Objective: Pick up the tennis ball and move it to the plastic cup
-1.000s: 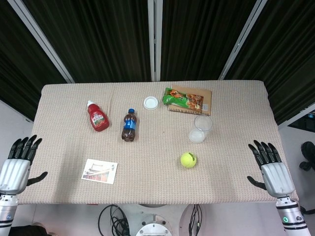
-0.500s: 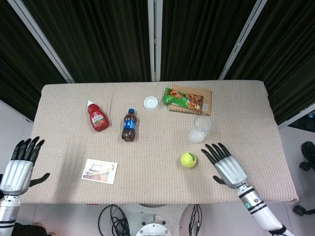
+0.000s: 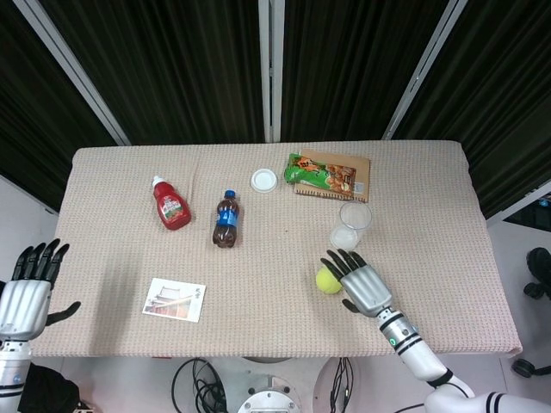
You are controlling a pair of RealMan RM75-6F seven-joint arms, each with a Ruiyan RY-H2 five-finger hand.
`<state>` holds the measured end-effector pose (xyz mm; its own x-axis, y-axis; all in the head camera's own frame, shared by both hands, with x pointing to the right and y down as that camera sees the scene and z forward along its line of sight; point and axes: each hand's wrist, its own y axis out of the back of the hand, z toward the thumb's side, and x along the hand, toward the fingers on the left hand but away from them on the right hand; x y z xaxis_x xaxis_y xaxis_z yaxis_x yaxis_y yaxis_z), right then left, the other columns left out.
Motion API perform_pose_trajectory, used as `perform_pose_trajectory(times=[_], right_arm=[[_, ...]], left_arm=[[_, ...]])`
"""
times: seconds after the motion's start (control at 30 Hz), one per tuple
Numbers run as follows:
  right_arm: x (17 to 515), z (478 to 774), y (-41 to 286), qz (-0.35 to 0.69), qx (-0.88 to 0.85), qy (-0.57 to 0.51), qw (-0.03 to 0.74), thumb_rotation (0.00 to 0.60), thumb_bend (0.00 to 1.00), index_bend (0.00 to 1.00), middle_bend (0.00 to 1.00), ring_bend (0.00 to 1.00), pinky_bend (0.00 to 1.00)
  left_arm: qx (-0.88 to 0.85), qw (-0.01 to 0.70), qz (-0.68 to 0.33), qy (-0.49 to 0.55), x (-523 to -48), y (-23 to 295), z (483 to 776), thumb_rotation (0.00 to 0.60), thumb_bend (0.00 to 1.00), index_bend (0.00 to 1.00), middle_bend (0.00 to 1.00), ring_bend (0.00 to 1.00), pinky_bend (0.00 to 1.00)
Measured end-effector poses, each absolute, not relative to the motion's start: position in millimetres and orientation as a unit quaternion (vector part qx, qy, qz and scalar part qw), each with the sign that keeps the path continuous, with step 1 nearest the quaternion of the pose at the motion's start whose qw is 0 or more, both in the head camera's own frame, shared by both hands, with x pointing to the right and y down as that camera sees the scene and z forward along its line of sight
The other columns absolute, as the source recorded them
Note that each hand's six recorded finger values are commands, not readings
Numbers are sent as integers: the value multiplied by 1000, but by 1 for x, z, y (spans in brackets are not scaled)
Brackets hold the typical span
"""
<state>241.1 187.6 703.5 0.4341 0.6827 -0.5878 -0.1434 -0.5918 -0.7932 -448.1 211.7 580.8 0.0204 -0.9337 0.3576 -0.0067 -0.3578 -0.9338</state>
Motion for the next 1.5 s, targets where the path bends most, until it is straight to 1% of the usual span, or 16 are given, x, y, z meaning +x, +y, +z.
perform_pose_trajectory(times=[0.2,0.3,0.33,0.4,0.43,0.47,0.6,0.67,0.73,1.03,1.2,1.27,1.33,1.4,1.5], right_arm=[[226,715,182,496,-746,-175,408,600,230,0,53,78,250],[220,718,179,494,-748,-173,408,600,241,11,113,169,317],[219,718,179,493,-748,-174,408,600,252,57,150,214,338],[218,718,179,492,-747,-176,410,600,277,213,240,293,371],[218,719,179,493,-746,-177,411,600,291,300,286,336,401],[218,720,180,494,-745,-176,413,600,302,361,322,379,441],[218,722,181,496,-741,-174,419,600,333,525,426,485,550],[218,719,180,492,-739,-179,423,600,350,584,450,502,568],[217,715,178,486,-738,-189,428,600,363,619,462,511,577],[223,676,162,442,-740,-245,443,600,367,639,468,512,581],[225,632,146,410,-729,-280,472,600,368,641,468,512,586],[228,612,135,400,-717,-300,486,600,367,644,469,512,587],[232,599,124,396,-705,-316,497,600,372,656,470,513,587],[234,592,113,399,-694,-329,501,600,379,668,471,513,587],[238,594,98,415,-684,-336,497,600,381,670,471,513,587]], left_arm=[[-579,413,-581,396,-452,210,580,600,28,0,0,0,0],[-576,413,-582,398,-453,209,579,600,28,0,0,0,0],[-577,413,-582,399,-453,209,579,600,28,0,0,0,0],[-577,412,-582,398,-454,209,580,600,28,0,0,0,0],[-577,412,-582,397,-454,209,580,600,28,0,0,0,0],[-578,411,-583,397,-454,209,581,600,28,0,0,0,0],[-579,409,-582,397,-455,209,582,600,28,0,0,0,0],[-580,408,-581,399,-455,209,582,600,28,0,0,0,0],[-581,409,-580,399,-455,209,581,600,29,0,0,0,0],[-582,403,-580,403,-458,214,575,600,28,0,0,0,0],[-585,405,-576,402,-455,214,575,600,28,0,0,0,0],[-586,405,-577,400,-455,215,576,600,28,0,0,0,0],[-587,404,-577,398,-454,215,577,600,28,0,0,0,0],[-588,407,-577,395,-453,215,578,600,28,0,0,0,0],[-587,416,-574,390,-451,215,578,600,28,0,0,0,0]])
